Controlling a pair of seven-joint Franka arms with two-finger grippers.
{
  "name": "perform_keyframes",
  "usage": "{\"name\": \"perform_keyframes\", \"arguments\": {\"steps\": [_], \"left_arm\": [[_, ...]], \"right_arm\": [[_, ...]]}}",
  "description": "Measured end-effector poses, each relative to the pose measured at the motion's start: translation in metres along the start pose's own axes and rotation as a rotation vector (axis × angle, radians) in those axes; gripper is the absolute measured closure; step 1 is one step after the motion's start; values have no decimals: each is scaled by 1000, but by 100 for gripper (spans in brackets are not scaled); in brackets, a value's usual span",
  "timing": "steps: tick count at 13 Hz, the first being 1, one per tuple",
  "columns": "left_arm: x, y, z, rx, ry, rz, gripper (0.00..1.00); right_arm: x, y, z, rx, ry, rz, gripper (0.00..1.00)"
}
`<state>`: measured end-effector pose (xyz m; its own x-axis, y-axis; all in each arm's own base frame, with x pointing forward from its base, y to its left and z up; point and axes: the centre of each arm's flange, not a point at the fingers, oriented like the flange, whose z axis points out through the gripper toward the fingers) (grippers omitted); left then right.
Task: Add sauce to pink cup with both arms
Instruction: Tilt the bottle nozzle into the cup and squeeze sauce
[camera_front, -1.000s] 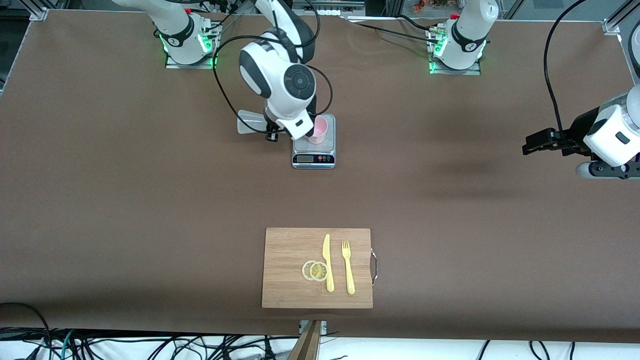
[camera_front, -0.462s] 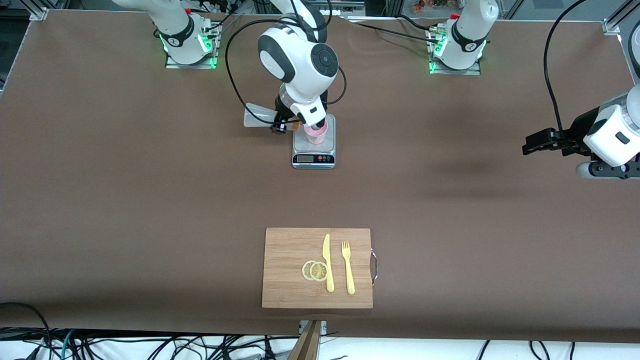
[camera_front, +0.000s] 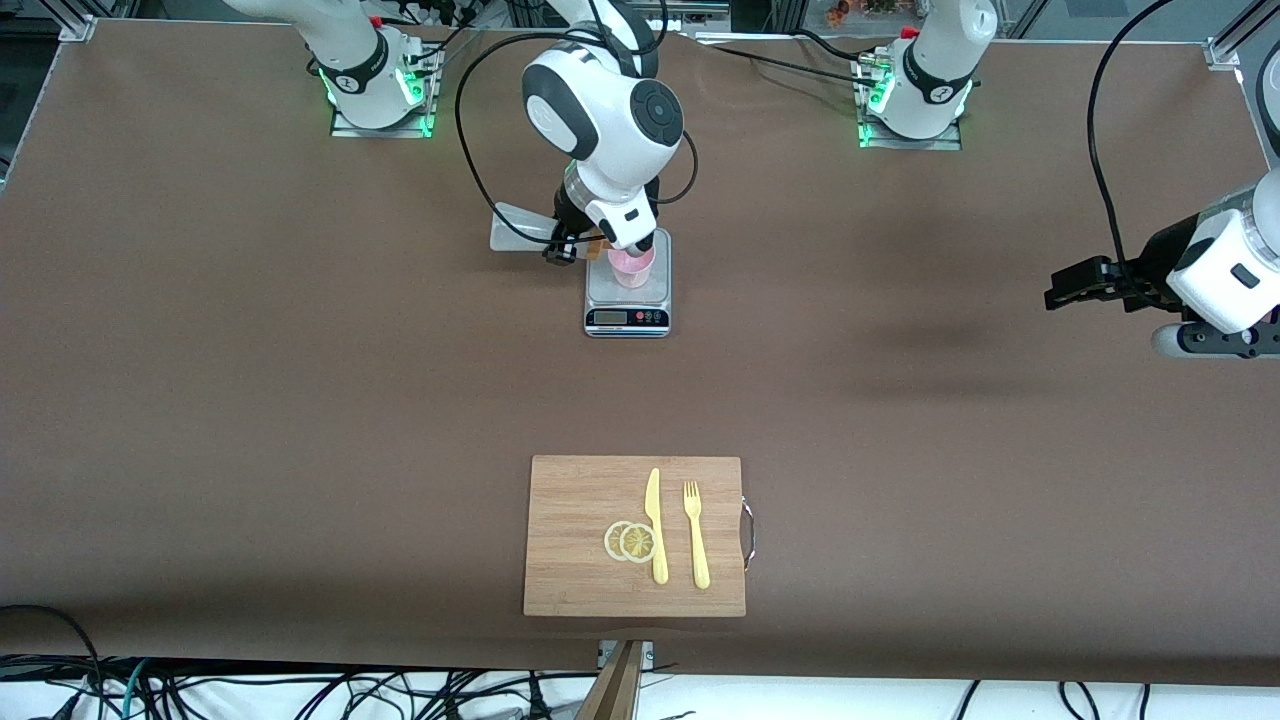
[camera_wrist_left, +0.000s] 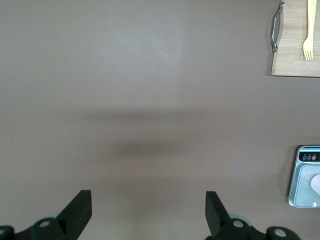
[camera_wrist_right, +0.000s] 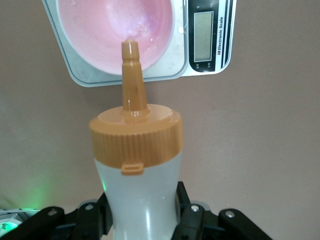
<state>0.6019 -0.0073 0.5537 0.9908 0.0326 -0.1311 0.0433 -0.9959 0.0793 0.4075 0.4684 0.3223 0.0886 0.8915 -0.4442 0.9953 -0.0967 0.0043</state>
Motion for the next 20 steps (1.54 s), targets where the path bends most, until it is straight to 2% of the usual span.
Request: {"name": "perform_keyframes", "arguments": {"steps": [6,9,11,14,16,17,18,20], "left_arm": [[0,0,1,0,-2,0,0],[0,0,1,0,-2,0,0],[0,0,1,0,-2,0,0],[1,0,1,0,-2,0,0],[1,0,1,0,-2,0,0],[1,0,1,0,-2,0,0],[1,0,1,0,-2,0,0],[1,0,1,0,-2,0,0]], "right_arm": [[-4,4,4,12,-3,19,51],[-5,6,4,59,28,39,62],[-5,5,1,87,59,50,62],[-11,8,0,98,68,64,62],[-16,13,2,103,66,76,59],[-17,13,2,104,66,77,51],[-18,13,2,104,67,77,51],[-19,12,2,105,67,77,61]]}}
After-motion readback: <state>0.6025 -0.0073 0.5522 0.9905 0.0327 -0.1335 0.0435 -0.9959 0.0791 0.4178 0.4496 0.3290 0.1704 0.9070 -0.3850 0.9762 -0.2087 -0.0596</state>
